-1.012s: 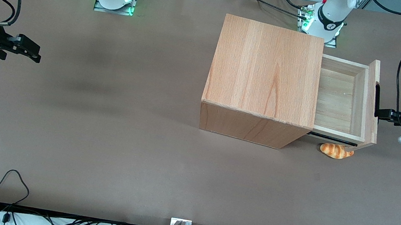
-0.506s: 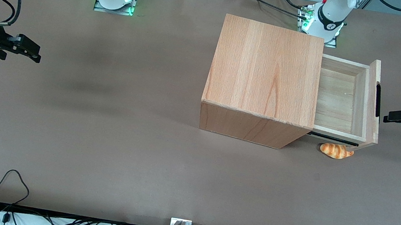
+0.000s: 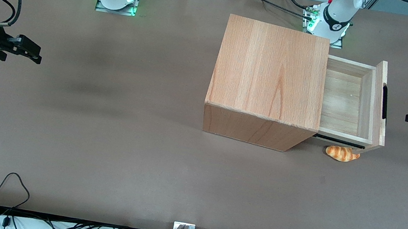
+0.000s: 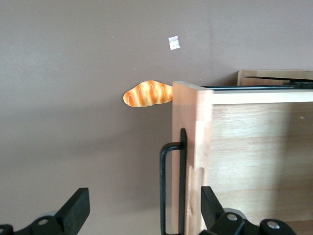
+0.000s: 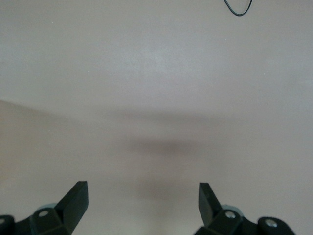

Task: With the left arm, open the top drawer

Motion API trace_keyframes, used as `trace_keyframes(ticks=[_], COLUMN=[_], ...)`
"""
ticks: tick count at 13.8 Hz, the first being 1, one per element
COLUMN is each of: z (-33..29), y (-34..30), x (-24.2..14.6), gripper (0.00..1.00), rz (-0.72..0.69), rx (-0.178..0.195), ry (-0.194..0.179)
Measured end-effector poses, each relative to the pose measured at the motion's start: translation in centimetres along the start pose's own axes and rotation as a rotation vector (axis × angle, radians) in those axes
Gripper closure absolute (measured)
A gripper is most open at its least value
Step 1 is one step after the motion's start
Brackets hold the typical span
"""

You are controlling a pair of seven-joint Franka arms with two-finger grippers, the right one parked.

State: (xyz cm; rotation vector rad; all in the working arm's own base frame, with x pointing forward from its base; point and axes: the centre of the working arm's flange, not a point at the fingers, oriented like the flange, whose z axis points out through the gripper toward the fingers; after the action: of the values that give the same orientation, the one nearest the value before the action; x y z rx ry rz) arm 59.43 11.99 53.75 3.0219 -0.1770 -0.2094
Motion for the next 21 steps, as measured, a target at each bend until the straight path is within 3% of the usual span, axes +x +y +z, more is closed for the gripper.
trace_keyframes(ticks=[9, 14, 21], z=[-3.8, -5.2, -9.4], y=[4.1, 9.0, 9.3], x=[-1.9, -2.1, -3.5], gripper=[0.0, 0.0, 0.0], rz=[0.01, 0.042, 0.032], rx=[0.013, 0.055, 0.077], ry=[0.008, -0.002, 0.055])
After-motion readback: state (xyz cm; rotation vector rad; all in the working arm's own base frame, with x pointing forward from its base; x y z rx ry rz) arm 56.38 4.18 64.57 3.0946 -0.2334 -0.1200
